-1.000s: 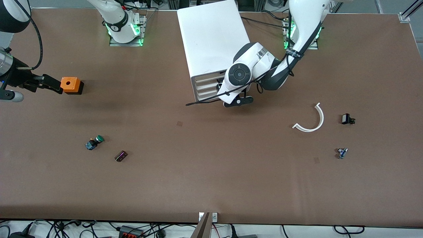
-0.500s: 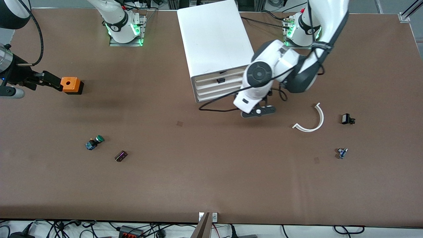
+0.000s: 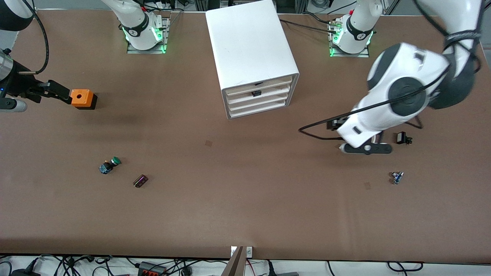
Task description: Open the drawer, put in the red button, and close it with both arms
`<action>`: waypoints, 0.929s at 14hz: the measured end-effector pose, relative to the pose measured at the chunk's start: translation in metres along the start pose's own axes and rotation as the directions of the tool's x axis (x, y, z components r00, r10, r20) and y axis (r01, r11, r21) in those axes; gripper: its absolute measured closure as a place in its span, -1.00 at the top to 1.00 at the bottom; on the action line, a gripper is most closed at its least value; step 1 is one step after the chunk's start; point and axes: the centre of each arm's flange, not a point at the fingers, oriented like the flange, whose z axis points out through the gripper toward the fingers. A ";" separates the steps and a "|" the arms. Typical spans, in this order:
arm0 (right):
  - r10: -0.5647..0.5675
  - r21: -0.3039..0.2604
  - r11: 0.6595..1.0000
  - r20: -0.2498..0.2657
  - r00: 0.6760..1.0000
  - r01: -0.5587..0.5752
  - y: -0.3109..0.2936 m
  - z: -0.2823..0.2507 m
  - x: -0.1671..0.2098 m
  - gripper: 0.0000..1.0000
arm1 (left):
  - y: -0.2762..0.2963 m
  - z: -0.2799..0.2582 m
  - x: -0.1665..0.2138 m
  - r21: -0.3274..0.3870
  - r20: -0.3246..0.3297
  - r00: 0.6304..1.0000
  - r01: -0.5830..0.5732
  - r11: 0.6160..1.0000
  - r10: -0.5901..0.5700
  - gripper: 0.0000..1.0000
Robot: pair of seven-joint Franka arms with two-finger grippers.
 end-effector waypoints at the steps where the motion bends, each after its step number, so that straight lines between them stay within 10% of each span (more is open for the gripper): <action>1: -0.001 -0.003 1.000 0.000 1.000 0.001 0.000 0.000 0.000 1.00 | -0.016 -0.018 -0.006 0.003 -0.022 0.999 -0.036 0.999 0.036 1.00; 13: -0.003 -0.006 1.000 -0.007 1.000 0.003 0.002 -0.003 0.000 1.00 | -0.164 -0.072 -0.069 -0.064 -0.216 0.975 -0.072 0.995 0.056 1.00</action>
